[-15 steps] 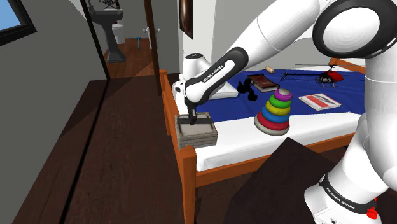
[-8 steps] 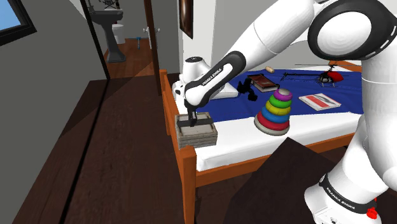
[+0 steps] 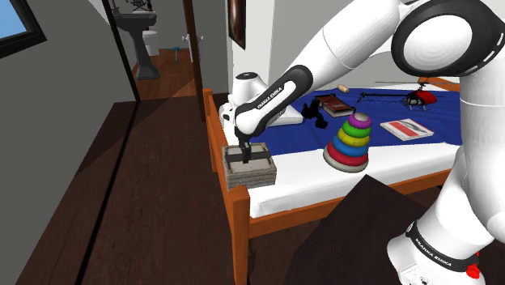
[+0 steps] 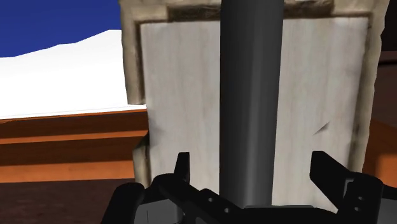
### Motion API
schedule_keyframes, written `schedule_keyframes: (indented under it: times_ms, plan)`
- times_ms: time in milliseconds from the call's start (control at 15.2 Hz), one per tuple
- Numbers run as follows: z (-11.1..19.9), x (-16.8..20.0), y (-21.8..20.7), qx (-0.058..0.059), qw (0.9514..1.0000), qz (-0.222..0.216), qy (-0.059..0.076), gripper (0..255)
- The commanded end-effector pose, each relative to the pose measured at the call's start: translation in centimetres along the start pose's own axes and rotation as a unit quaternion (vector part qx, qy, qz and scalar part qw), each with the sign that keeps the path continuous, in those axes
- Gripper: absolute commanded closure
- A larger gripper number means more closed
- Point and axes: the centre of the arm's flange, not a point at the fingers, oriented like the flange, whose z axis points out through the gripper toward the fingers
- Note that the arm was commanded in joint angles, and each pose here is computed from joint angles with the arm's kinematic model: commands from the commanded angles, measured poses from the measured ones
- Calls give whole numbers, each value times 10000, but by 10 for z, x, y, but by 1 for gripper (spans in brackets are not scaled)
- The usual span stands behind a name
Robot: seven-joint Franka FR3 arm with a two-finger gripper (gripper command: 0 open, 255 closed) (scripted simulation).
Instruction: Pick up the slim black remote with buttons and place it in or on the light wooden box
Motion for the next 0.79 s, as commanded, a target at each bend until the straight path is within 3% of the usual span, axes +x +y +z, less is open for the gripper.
schedule_keyframes:
  times_ms: [0,198,726]
  plan:
    - [-13,0,0,0,10000,0,0,0]
    - [-50,0,0,0,10000,0,0,0]
    - [-50,0,0,0,10000,0,0,0]
